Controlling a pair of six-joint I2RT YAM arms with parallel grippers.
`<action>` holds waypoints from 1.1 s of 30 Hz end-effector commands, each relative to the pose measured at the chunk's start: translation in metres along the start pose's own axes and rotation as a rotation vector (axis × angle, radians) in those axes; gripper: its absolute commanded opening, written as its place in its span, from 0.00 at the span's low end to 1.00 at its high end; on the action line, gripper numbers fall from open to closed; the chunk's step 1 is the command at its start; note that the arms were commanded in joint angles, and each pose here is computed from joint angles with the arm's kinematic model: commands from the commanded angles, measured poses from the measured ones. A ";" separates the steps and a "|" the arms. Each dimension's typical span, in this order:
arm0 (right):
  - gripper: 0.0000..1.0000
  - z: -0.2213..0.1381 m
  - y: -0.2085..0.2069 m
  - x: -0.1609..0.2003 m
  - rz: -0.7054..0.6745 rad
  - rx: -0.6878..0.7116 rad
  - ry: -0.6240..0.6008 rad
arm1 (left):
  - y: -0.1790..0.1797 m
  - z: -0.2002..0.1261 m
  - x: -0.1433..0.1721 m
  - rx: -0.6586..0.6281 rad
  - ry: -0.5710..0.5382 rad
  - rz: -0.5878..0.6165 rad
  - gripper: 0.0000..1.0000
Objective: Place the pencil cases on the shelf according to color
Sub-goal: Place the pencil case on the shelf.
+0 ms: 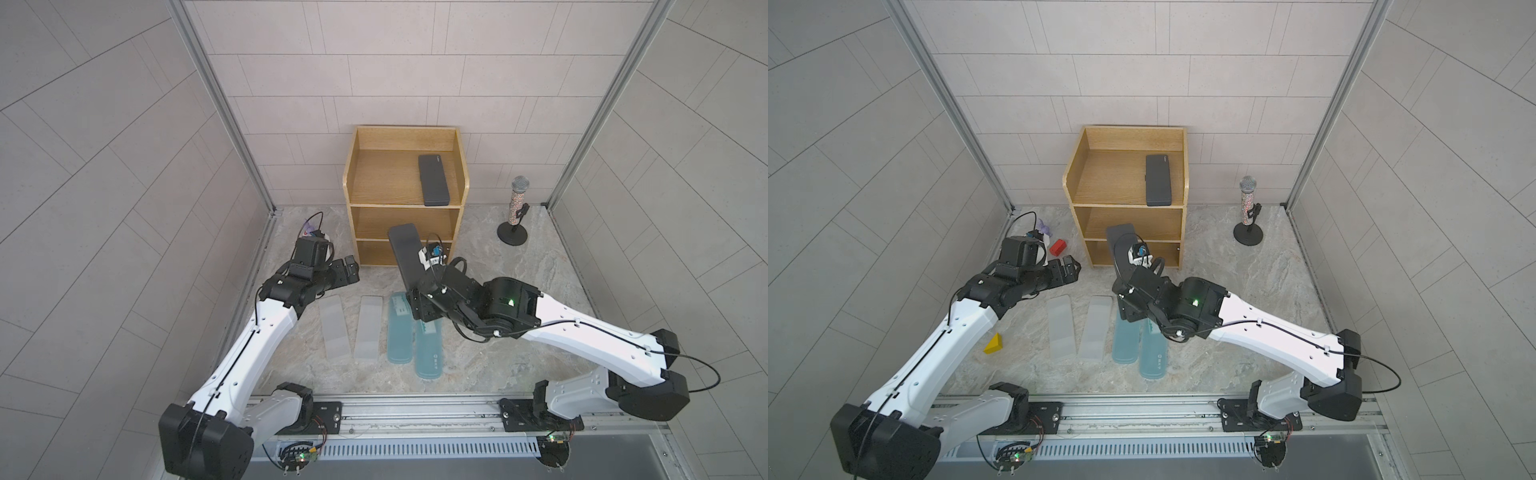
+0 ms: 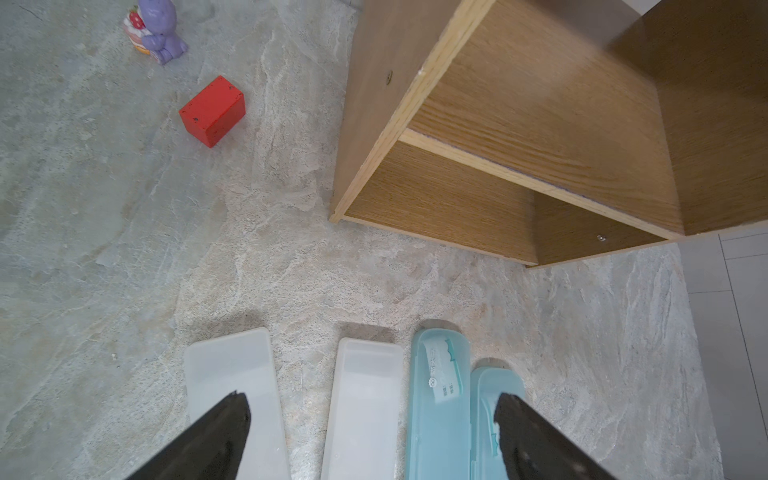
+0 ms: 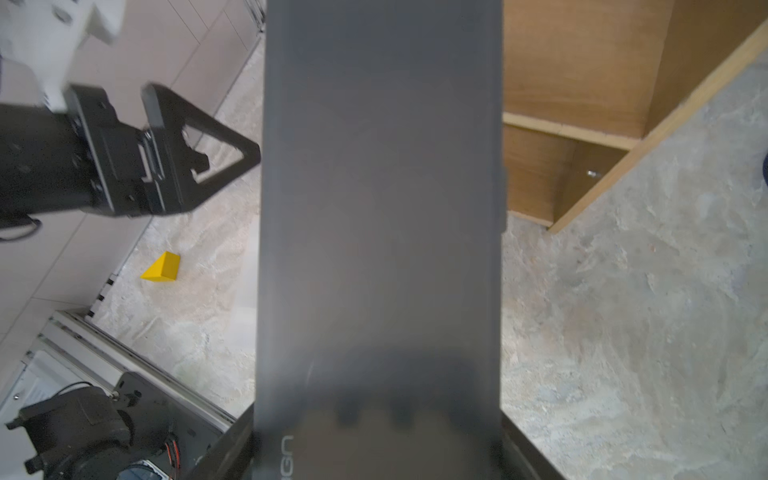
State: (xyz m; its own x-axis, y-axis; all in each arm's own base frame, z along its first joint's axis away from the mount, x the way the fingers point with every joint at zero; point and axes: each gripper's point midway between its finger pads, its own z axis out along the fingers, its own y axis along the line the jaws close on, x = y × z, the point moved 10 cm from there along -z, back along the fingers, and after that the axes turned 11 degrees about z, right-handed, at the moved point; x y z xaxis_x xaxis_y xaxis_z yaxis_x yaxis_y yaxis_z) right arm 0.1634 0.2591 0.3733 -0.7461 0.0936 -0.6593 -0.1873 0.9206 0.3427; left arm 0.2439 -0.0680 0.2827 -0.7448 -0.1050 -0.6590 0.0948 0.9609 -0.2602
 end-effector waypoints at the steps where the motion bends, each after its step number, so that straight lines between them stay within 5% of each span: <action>1: 0.34 0.000 0.005 -0.024 -0.023 -0.014 -0.034 | 0.001 -0.001 0.002 0.026 -0.012 -0.008 1.00; 33: 0.35 0.095 0.029 -0.170 0.164 -0.057 -0.257 | -0.001 0.001 0.006 0.136 -0.014 -0.049 1.00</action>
State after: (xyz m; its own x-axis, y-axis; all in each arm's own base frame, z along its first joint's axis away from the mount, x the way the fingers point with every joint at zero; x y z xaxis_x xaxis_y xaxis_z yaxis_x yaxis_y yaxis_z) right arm 0.3427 0.3101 0.4174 -0.6268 0.2929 -0.7221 -0.1223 0.8782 0.4624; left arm 0.2402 -0.0709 0.2762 -0.7541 -0.1396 -0.6417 0.1432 0.9187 -0.3681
